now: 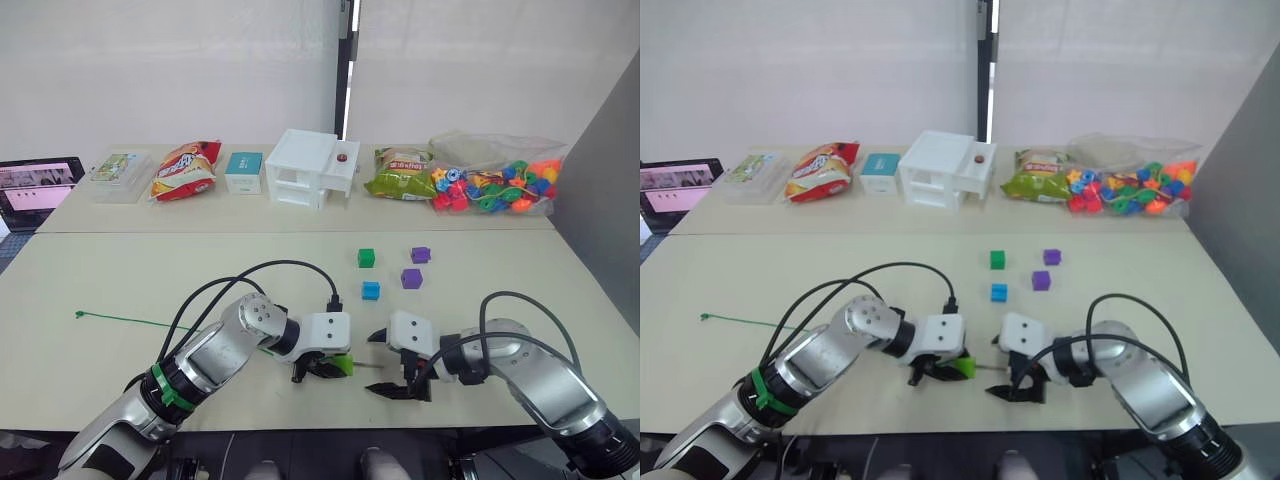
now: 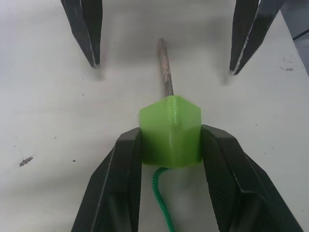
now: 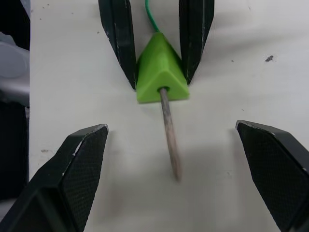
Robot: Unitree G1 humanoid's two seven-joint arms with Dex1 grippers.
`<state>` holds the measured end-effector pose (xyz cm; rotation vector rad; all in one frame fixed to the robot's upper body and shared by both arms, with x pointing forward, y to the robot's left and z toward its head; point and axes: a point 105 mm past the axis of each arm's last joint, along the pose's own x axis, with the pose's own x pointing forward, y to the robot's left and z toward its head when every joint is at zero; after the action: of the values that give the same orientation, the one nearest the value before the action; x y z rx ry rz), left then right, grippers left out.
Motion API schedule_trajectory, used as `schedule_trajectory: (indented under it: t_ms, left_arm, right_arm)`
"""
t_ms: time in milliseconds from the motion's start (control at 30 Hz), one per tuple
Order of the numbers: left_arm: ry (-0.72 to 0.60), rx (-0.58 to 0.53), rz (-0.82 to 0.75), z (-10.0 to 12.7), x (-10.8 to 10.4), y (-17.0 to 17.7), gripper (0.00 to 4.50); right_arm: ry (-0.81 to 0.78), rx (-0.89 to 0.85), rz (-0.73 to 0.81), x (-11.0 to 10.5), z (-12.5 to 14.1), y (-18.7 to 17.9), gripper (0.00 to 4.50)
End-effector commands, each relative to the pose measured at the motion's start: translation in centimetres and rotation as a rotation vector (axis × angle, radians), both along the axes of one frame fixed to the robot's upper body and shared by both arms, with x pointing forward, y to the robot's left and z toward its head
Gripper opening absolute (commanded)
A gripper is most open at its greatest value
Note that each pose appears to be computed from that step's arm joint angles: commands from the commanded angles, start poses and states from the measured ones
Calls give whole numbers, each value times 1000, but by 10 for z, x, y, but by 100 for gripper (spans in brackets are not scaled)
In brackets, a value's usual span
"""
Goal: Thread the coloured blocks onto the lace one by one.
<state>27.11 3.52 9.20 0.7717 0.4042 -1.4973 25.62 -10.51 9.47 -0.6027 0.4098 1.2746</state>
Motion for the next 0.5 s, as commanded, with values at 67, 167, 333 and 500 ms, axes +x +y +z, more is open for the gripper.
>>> schedule_trajectory:
  t_ms: [67, 167, 333, 500]
  left_arm:
    - [35, 48, -9, -13, -5, 5, 129]
    - [39, 51, -16, -12, -6, 6, 129]
    - [40, 52, -18, -12, -6, 7, 129]
    - [39, 49, -24, -11, -6, 9, 129]
  right_arm:
    - [-22, -2, 5, 3, -2, 1, 424]
    - [-14, -43, -12, 6, -13, -10, 337]
    - [-19, -80, -22, 7, -18, -22, 170]
    - [-32, -88, -27, 10, -18, -24, 2]
